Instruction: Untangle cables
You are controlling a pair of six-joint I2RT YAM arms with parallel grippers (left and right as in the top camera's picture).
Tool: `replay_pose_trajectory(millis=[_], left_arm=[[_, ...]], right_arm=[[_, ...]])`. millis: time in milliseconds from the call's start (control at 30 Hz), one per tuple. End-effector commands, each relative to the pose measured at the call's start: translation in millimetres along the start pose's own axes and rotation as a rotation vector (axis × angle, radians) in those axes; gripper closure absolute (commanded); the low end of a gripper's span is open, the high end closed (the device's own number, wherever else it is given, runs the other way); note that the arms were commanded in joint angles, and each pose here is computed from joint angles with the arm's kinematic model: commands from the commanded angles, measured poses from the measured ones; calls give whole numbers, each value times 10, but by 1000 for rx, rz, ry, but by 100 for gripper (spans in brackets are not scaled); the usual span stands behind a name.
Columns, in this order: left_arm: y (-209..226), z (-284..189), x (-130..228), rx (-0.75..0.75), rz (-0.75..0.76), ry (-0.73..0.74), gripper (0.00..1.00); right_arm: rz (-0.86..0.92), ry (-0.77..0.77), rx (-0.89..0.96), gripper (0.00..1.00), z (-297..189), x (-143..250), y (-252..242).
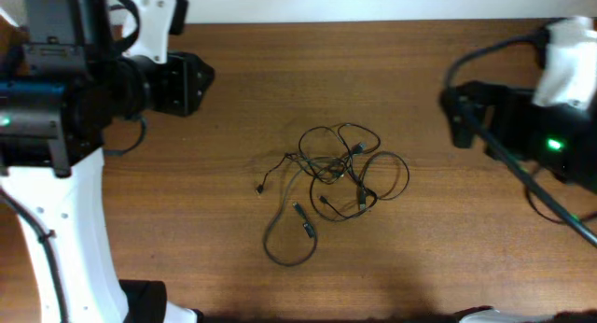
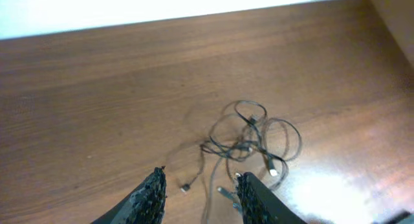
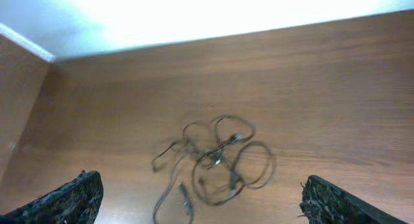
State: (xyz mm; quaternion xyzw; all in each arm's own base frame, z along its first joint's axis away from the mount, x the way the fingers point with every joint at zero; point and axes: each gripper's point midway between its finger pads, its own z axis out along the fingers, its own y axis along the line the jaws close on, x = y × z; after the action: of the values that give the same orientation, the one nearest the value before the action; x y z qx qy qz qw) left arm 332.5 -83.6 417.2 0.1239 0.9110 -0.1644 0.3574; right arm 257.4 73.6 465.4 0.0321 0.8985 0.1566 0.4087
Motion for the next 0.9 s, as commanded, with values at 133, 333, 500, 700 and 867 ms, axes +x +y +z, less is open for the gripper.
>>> replay_pose_trajectory(millis=[133, 333, 500, 700, 867], left_arm=[[-532, 231, 213, -71, 7, 99, 56], [-811, 317, 209, -88, -10, 80, 55], [-998, 678, 225, -65, 28, 133, 53], [-978, 1521, 392, -108, 1, 291, 54], [-910, 2214, 670, -146, 2, 433, 54]], right_arm=[[103, -101, 144, 1, -242, -125, -458], [113, -33, 165, 1, 54, -159, -520], [122, 38, 165, 1, 340, -165, -547], [114, 92, 180, 1, 571, -165, -600], [102, 136, 193, 1, 734, -140, -648]])
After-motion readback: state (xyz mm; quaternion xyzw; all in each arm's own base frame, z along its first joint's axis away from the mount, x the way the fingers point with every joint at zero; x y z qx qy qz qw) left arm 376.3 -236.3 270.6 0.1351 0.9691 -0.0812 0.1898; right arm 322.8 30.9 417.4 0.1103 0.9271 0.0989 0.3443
